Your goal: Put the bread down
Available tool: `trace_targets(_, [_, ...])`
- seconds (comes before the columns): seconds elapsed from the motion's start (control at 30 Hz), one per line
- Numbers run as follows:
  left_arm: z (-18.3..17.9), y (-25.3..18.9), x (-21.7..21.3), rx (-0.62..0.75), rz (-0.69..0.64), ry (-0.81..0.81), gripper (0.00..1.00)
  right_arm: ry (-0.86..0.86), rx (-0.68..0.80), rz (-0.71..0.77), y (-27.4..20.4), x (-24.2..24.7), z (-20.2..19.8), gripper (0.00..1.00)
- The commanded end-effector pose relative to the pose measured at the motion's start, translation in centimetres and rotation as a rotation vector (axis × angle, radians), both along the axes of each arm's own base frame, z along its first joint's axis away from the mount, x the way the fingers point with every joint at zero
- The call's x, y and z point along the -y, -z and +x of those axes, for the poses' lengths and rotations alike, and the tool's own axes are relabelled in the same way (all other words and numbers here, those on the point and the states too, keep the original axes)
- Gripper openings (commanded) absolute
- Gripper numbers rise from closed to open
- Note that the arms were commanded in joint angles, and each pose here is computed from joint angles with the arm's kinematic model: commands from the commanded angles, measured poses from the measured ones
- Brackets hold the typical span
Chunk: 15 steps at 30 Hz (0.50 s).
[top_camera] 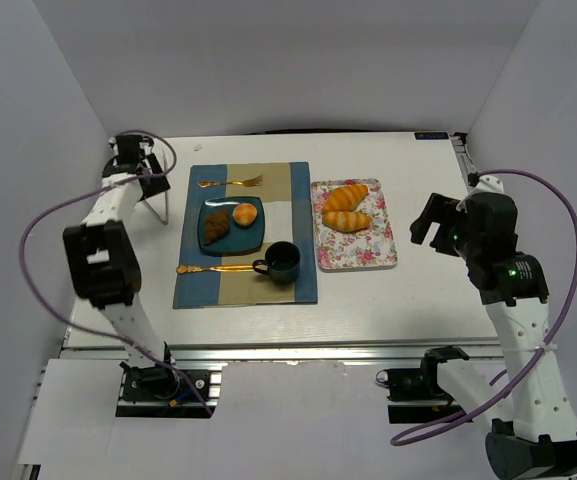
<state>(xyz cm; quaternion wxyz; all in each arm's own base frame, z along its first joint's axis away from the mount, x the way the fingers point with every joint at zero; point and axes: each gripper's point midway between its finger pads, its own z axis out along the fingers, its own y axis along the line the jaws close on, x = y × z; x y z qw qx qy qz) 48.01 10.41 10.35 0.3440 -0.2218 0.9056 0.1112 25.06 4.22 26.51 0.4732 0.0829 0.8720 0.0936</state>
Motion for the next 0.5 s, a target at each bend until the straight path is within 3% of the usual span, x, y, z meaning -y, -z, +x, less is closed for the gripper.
trace_targets(0.0, [-5.6,-11.3,-0.4,0.229,0.016,-0.134,0.98,-0.026,0.031,0.017,-0.9,-0.4,-0.6,0.89])
trace_targets(0.27, [-15.1,-7.4,5.0,0.182,-0.089,-0.096,0.98,-0.032,0.036,0.05,0.5,-0.9,-0.9,0.89])
trace_targets(0.47, [-18.7,-13.1,4.0,0.364,-0.044,-0.15,0.98,-0.003,0.051,0.016,0.0,0.0,-0.9,0.89])
